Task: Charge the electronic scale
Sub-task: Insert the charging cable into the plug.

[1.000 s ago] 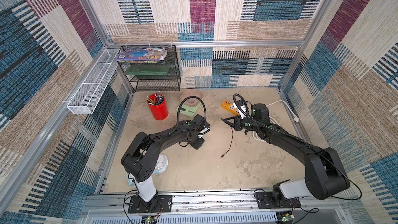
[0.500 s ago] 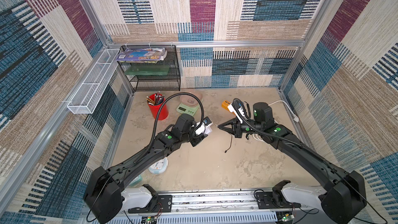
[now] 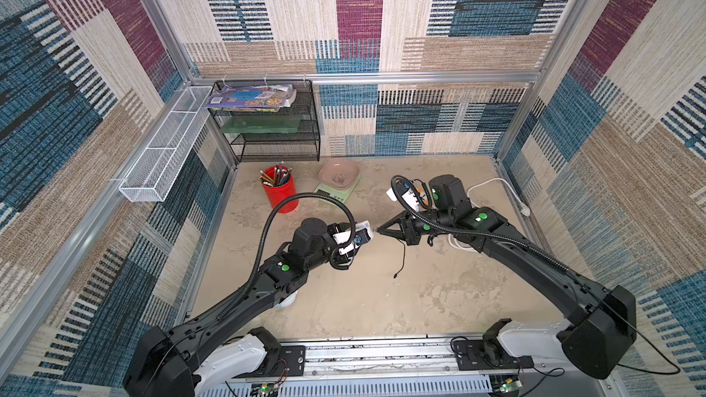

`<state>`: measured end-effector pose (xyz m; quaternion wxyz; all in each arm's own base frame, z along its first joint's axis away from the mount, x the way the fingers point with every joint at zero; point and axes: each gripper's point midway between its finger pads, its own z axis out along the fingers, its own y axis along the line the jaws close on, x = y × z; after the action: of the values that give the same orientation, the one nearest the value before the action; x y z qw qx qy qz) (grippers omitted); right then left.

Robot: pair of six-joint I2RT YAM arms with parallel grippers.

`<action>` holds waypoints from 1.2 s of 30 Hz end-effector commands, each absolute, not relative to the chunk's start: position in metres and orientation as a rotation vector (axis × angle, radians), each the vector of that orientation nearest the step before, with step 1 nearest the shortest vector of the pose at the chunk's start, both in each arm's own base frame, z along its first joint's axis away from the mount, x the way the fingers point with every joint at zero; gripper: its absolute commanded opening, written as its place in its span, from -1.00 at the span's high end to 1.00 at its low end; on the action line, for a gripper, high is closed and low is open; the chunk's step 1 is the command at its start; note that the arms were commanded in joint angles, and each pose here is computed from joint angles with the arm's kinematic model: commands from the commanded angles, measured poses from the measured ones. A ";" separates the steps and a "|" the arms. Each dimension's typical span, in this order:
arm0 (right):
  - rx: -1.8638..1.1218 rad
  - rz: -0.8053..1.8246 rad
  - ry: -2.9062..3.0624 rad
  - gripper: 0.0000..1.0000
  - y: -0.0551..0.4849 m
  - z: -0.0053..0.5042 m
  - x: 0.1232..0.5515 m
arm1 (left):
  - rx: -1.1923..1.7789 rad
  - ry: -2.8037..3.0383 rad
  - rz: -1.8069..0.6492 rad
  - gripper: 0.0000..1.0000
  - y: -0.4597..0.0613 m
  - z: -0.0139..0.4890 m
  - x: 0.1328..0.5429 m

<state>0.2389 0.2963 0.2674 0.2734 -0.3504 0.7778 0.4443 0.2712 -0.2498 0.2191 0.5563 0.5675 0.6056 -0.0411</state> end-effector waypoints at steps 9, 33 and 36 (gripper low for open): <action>-1.005 1.064 2.183 1.00 0.297 0.255 0.243 | 1.337 1.357 -0.073 0.56 -0.252 0.234 0.272; -0.965 1.156 2.233 1.00 0.308 0.252 0.258 | 1.333 1.385 -0.022 0.58 -0.251 0.231 0.283; -0.956 1.139 2.258 1.00 0.309 0.245 0.262 | 1.329 1.352 -0.017 0.59 -0.250 0.233 0.280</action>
<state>0.2563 0.3066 0.2452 0.2115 -0.3473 0.8135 0.4158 0.2788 -0.2455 0.2162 0.5499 0.5722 0.6083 -0.0111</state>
